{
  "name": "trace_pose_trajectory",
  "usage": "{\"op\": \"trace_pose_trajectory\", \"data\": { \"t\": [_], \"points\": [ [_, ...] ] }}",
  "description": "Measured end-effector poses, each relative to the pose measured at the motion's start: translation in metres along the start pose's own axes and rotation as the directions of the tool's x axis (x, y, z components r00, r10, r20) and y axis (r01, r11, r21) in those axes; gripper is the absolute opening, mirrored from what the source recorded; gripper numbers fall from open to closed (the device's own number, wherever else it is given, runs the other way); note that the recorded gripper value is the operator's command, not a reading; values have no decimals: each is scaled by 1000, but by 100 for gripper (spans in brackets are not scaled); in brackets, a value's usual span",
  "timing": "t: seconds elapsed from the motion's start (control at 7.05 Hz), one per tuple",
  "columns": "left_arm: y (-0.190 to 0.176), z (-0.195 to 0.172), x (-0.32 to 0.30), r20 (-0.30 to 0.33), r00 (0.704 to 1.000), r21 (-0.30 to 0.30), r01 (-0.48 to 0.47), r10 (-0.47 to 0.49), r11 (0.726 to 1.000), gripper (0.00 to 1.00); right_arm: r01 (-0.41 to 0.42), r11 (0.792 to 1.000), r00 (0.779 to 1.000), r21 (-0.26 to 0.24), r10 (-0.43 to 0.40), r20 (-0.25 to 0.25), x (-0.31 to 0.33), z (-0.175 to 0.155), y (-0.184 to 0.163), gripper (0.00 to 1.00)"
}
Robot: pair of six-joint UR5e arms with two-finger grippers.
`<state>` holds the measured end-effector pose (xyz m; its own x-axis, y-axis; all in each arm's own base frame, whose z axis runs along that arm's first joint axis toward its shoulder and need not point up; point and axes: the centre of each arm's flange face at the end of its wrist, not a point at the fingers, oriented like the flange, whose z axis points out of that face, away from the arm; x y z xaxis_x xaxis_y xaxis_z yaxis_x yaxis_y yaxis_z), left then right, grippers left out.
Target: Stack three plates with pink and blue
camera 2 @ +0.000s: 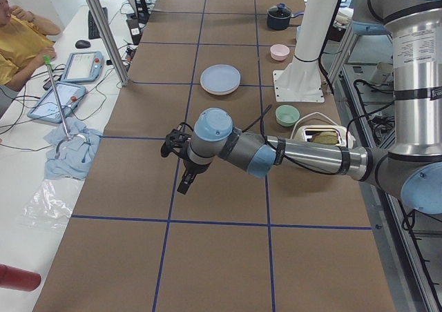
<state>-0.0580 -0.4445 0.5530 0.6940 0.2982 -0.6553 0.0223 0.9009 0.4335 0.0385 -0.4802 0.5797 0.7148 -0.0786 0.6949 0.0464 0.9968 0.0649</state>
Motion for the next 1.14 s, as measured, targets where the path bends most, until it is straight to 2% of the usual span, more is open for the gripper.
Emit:
{"op": "trace_pose_trajectory", "data": {
  "t": [0.57, 1.14],
  "points": [
    [5, 5, -4, -5, 1000, -9, 4, -4, 1000, 99, 19, 1000, 1000, -16, -18, 8, -10, 7, -3, 100],
    [10, 8, -5, -8, 1000, -17, 9, -9, 1000, 99, 22, 998, 1000, -60, -22, -3, -8, 30, -4, 100]
  ]
}}
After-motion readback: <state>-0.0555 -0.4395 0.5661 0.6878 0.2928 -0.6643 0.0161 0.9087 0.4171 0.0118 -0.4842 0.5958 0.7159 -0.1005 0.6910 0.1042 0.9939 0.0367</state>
